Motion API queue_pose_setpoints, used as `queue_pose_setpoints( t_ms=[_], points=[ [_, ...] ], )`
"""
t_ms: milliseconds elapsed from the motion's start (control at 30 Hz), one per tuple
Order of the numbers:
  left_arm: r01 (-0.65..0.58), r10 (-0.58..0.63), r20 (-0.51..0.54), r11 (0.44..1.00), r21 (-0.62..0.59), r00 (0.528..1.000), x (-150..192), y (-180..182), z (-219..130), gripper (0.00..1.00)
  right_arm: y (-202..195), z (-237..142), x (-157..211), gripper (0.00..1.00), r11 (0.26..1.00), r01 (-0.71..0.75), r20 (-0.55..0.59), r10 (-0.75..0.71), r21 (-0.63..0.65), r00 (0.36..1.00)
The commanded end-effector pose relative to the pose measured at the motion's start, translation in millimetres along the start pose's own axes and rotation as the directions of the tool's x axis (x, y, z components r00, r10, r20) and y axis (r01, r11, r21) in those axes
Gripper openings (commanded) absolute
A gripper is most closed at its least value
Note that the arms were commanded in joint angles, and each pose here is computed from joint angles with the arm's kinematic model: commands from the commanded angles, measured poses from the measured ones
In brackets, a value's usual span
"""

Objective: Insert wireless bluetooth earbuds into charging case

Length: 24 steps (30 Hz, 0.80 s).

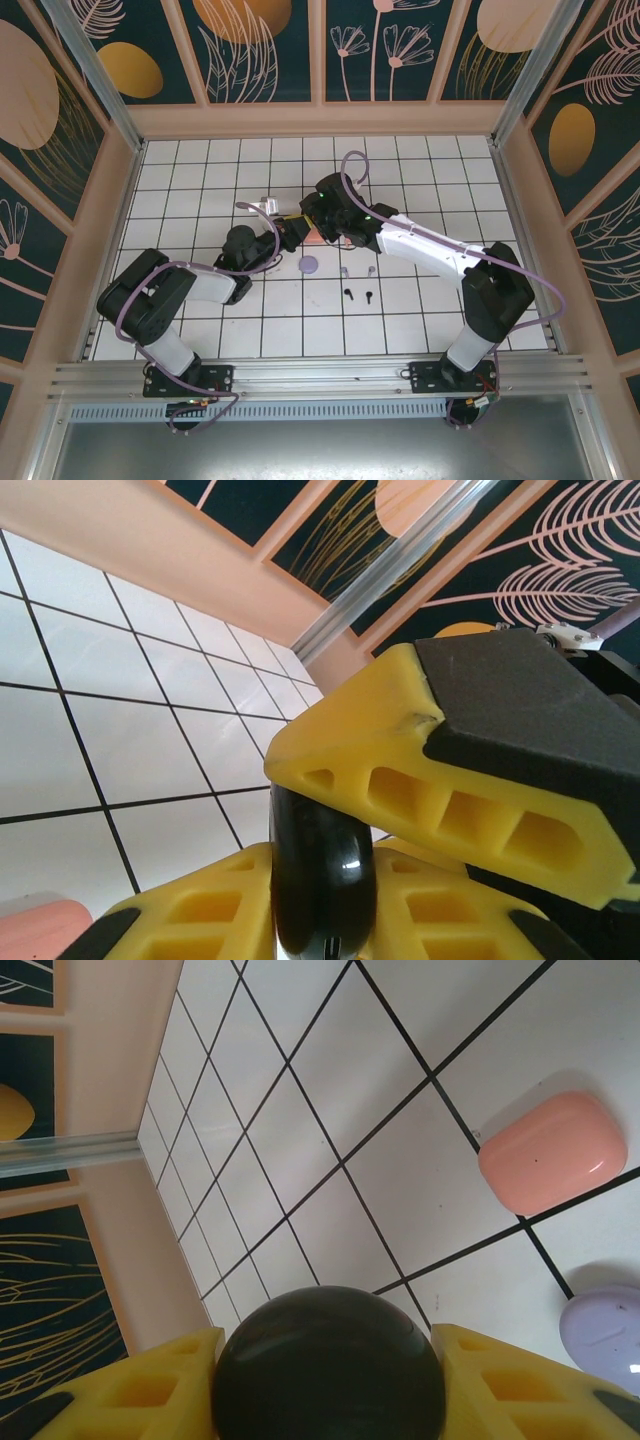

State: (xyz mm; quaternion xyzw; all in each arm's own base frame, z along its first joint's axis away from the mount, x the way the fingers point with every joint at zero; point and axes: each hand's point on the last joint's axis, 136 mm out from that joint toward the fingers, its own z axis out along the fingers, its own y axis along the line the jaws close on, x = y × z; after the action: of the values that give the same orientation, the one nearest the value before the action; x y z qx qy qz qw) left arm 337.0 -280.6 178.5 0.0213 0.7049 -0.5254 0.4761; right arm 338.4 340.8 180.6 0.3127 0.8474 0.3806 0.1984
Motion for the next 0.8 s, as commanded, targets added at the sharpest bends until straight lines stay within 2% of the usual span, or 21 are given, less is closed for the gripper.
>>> queue_pose_setpoints(
  t_ms=[0, 133, 200, 300, 367, 400, 600, 700, 767],
  points=[
    [-0.006, 0.003, 0.050, 0.998, 0.062, 0.999, -10, -16, 1, 0.18, 12, -8, 10, 0.37, 0.999, -0.013, -0.029, 0.011, -0.052, 1.000],
    [-0.003, -0.001, 0.054, 0.998, 0.064, 0.999, -11, -17, 1, 0.07, 13, -11, 13, 0.38, 0.997, -0.021, -0.036, 0.019, -0.069, 0.999],
    [0.004, -0.007, 0.052, 0.998, 0.064, 0.999, -11, -17, 0, 0.00, 15, -13, 12, 0.41, 0.996, -0.028, -0.036, 0.025, -0.085, 0.999],
    [0.014, -0.017, 0.048, 0.997, 0.071, 0.999, -10, -18, -1, 0.00, 23, -20, 2, 0.63, 0.993, -0.033, -0.010, 0.032, -0.111, 0.999],
    [0.022, -0.025, 0.036, 0.997, 0.072, 0.999, -9, -20, -1, 0.00, 29, -29, -12, 0.73, 0.991, -0.025, 0.026, 0.028, -0.133, 0.999],
    [0.024, -0.026, 0.028, 0.997, 0.069, 0.999, -9, -20, -2, 0.00, 32, -35, -22, 0.75, 0.990, -0.017, 0.050, 0.025, -0.143, 0.998],
    [-0.017, 0.018, -0.018, 0.999, 0.045, 1.000, -10, -28, -6, 0.00, 27, -81, -62, 0.79, 0.982, 0.108, 0.175, -0.081, -0.154, 0.981],
    [-0.074, 0.077, -0.064, 0.996, 0.049, 0.995, -11, -37, -4, 0.00, 20, -96, -73, 0.80, 0.948, 0.265, 0.197, -0.229, -0.177, 0.953],
    [-0.117, 0.122, -0.102, 0.991, 0.061, 0.987, -10, -43, -3, 0.00, 16, -106, -77, 0.80, 0.897, 0.392, 0.219, -0.348, -0.205, 0.911]
  ],
)
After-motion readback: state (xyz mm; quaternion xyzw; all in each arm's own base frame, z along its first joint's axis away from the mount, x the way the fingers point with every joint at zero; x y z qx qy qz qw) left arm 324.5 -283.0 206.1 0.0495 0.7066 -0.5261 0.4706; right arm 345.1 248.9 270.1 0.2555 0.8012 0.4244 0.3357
